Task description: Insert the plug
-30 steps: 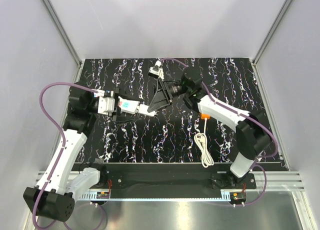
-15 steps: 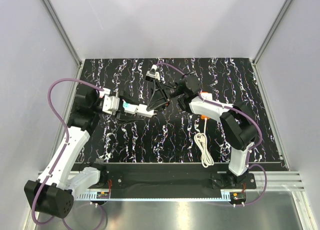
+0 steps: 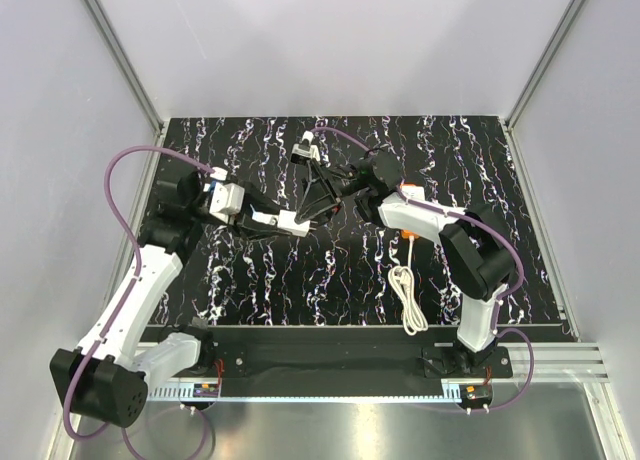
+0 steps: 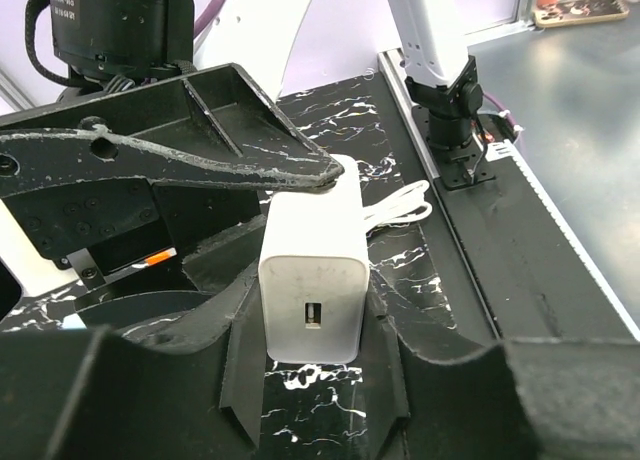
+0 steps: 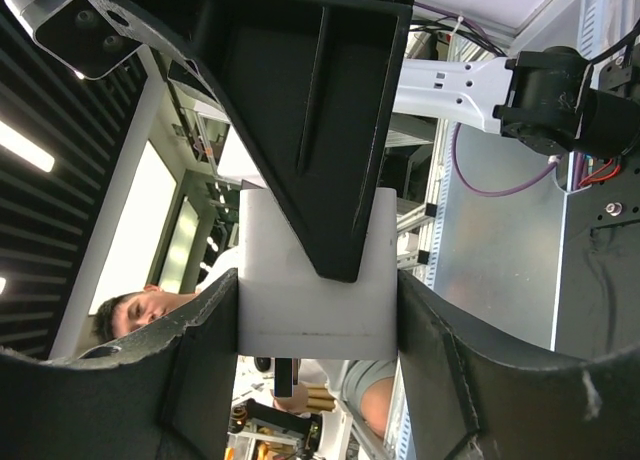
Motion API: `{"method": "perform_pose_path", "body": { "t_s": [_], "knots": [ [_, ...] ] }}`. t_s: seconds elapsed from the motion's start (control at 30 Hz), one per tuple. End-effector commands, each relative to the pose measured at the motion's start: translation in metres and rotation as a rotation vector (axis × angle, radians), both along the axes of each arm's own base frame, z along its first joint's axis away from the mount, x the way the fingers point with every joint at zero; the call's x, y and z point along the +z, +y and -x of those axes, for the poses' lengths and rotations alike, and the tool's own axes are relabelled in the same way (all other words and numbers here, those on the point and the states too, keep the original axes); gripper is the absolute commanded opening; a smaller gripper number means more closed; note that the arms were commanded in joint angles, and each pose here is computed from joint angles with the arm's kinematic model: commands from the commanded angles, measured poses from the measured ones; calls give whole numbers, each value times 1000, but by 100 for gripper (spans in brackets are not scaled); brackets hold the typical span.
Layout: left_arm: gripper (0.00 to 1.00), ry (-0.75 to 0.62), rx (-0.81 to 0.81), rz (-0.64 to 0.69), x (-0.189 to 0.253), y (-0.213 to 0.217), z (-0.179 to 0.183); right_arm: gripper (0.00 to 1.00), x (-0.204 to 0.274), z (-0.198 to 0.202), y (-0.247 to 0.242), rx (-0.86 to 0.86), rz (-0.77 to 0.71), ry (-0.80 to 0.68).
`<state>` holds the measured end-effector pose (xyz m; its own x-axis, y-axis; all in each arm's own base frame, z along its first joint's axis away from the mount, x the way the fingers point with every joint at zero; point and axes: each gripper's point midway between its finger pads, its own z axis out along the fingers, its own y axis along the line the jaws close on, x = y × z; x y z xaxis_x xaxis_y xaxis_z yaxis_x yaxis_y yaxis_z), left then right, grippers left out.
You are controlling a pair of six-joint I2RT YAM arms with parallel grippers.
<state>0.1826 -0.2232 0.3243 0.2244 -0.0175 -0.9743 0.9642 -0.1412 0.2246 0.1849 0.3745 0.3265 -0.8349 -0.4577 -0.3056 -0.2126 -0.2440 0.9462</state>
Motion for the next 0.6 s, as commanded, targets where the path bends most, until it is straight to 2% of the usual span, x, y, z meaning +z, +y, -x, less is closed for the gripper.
{"method": "perform_pose_path", "body": {
  "t_s": [0.0, 0.13, 0.27, 0.3, 0.33, 0.37, 0.43, 0.5, 0.53, 0.57],
  "knots": [
    [0, 17, -193, 24, 20, 4, 34, 39, 9, 4, 0, -2, -101, -115],
    [0, 84, -80, -5, 16, 1, 19, 70, 29, -8, -1, -51, -145, -130],
    [0, 169, 139, -52, 6, 3, -14, 72, 51, -47, -24, -177, -175, -178],
    [0, 191, 194, -66, 2, 6, -23, 73, 55, -57, -28, -211, -153, -153],
    [0, 218, 223, -74, 3, 9, -28, 75, 63, -63, -34, -252, -173, -196],
    [0, 253, 259, -80, 1, 13, -34, 77, 60, -82, -42, -304, -106, -130],
    [0, 305, 379, -98, 4, 22, -52, 78, 64, -92, -51, -371, -110, -217],
    [0, 417, 578, -148, -10, 46, -79, 79, 51, -109, -60, -455, -42, -223],
    [0, 412, 676, -154, -2, 62, -93, 79, 56, -111, -64, -517, -33, -243],
    [0, 413, 753, -188, -7, 74, -104, 79, 42, -113, -66, -548, 49, -176]
  ]
}}
